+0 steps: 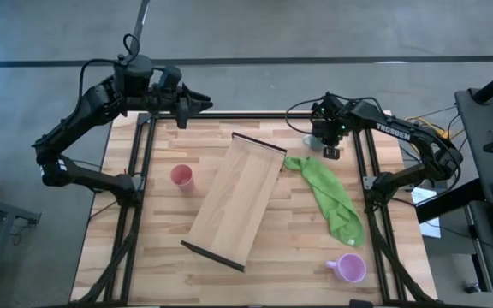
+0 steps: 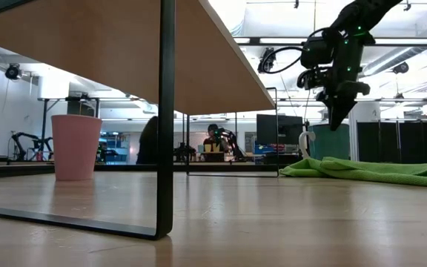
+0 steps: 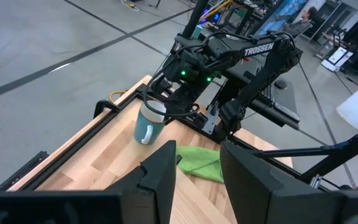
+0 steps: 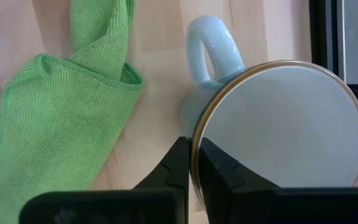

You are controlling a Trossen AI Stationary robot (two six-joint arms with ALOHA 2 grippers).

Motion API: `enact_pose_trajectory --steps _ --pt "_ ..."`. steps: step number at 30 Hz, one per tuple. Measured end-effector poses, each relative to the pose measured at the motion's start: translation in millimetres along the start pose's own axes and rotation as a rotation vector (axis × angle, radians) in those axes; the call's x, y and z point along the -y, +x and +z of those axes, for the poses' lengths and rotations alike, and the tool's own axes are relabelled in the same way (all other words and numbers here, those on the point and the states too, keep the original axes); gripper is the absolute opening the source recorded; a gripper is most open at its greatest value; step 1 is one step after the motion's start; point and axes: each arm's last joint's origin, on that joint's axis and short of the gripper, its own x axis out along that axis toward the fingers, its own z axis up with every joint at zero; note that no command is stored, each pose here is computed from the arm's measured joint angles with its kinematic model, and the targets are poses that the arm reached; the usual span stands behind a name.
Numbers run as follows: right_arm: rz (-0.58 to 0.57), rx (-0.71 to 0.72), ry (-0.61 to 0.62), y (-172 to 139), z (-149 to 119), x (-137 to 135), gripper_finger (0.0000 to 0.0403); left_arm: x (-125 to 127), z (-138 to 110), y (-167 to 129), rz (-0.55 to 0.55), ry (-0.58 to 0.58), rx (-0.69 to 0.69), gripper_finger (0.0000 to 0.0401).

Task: Stack small to large cups/mugs on shelf
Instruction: Put the light blue mug on the shelf

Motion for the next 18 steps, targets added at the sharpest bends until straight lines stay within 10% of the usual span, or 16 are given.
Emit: enact_pose_trajectory --steps 18 --pt "0.08 -0.008 0.088 -39.2 11.1 -2.1 0.0011 -0.1 0.1 -0.1 0.001 0.0 0.0 0.0111"
